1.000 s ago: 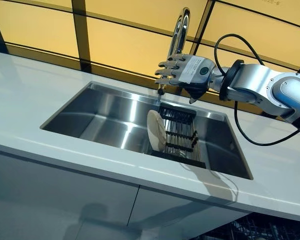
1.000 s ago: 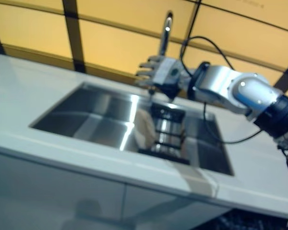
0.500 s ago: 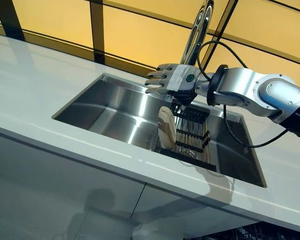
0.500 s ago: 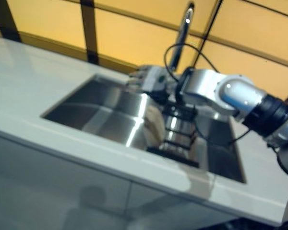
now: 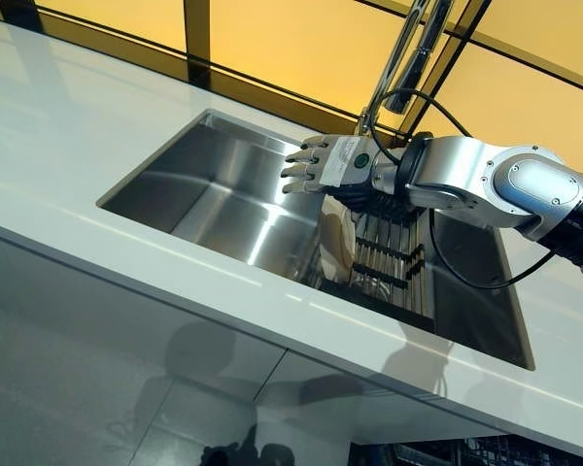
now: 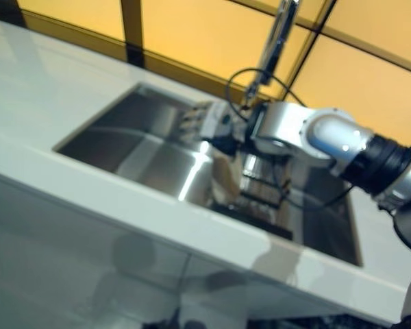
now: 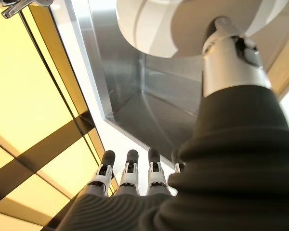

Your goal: Take plates into dishwasher

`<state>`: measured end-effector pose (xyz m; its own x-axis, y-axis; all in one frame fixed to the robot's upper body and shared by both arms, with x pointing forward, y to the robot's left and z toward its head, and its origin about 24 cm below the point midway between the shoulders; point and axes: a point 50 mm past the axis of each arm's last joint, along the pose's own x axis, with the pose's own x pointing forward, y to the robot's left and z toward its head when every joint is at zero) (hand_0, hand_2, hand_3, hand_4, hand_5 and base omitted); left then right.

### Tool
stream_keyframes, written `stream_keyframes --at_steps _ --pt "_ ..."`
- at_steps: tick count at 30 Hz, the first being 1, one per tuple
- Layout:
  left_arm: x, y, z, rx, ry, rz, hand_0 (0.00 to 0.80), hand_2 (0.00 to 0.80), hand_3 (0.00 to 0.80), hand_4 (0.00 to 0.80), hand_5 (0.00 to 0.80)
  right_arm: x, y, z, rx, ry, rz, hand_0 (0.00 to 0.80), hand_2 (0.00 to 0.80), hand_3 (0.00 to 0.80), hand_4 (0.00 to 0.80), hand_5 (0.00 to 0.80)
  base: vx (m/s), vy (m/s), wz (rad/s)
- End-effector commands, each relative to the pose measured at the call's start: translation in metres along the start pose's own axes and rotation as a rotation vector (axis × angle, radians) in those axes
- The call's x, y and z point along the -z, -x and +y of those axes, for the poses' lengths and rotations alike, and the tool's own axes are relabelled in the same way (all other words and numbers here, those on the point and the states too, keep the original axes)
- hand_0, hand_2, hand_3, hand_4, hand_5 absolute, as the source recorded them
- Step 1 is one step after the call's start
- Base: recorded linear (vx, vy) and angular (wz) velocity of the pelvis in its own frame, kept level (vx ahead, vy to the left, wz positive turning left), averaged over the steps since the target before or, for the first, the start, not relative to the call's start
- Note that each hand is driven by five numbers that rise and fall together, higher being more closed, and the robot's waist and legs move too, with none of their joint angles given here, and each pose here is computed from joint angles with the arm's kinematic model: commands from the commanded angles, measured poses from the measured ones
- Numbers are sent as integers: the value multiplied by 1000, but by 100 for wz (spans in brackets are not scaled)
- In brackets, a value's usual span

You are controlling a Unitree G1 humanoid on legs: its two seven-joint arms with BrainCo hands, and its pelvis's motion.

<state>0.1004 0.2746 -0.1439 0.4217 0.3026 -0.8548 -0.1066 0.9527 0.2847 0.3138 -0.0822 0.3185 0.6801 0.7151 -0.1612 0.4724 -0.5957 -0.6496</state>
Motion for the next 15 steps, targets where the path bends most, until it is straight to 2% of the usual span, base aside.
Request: stream_keyframes --at_steps 1,15 --pt "-17 -2 9 -30 31 -59 0 0 0 0 0 17 8 -8 -29 93 60 0 0 0 0 0 0 0 0" --pt "-15 -2 7 -30 55 -56 0 0 0 0 0 10 8 0 -92 120 13 0 0 0 0 0 0 0 0"
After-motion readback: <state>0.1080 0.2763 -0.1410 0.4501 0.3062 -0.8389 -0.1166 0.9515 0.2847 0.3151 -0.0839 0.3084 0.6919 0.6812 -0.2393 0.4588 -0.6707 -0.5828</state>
